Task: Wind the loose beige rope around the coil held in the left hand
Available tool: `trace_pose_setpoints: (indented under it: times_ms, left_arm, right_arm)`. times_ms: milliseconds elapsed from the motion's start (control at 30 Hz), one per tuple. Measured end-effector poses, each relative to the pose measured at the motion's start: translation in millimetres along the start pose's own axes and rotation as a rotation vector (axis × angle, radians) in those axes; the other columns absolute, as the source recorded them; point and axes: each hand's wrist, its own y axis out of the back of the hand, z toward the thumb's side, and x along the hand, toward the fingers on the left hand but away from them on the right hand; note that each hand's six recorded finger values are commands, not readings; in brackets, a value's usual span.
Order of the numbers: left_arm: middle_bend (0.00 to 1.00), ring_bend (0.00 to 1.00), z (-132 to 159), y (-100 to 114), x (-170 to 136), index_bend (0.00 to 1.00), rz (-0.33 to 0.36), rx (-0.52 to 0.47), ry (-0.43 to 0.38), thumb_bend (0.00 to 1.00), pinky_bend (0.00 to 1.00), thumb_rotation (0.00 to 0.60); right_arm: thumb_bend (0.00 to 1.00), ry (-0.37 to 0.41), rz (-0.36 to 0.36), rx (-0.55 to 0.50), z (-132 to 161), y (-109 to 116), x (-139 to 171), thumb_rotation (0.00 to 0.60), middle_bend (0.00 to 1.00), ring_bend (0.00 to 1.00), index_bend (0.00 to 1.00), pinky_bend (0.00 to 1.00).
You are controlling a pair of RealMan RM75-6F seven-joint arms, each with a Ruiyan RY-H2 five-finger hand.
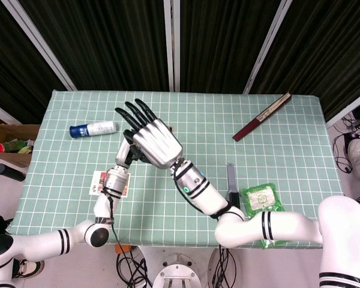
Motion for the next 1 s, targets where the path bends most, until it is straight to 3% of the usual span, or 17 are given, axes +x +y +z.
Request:
trace_pose_setpoints:
  times_ms: [233, 500, 733, 1000]
  left_arm:
    - [0.78, 0.71, -4, -8, -6, 0.77, -0.052, 0.07, -0.003, 0.46, 0.84, 0.6]
    - [0.78, 0.71, 2, -17, -14, 0.78, -0.148, 0.091, -0.03, 0.46, 0.83, 0.6]
    - [0.78, 0.71, 16, -26, -27, 0.78, -0.301, 0.013, -0.098, 0.46, 0.83, 0.6]
    - [0.78, 0.71, 27, -30, -39, 0.78, -0.43, -0.151, -0.114, 0.46, 0.83, 0.6]
  right_arm:
    - [0.51, -0.09, -0.03, -0.023, -11, 6, -33, 0.6, 0.13, 0.0, 1.0, 0.0]
    - [0.52, -0.186, -0.041, -0.058, -32, 8, -48, 0.6, 0.14, 0.0, 1.0, 0.0]
    - [0.52, -0.153, -0.052, -0.115, -39, 4, -41, 0.6, 0.14, 0.0, 1.0, 0.0]
    - [0.52, -0.201, -0.04, -0.151, -63, -2, -18, 0.6, 0.14, 0.0, 1.0, 0.0]
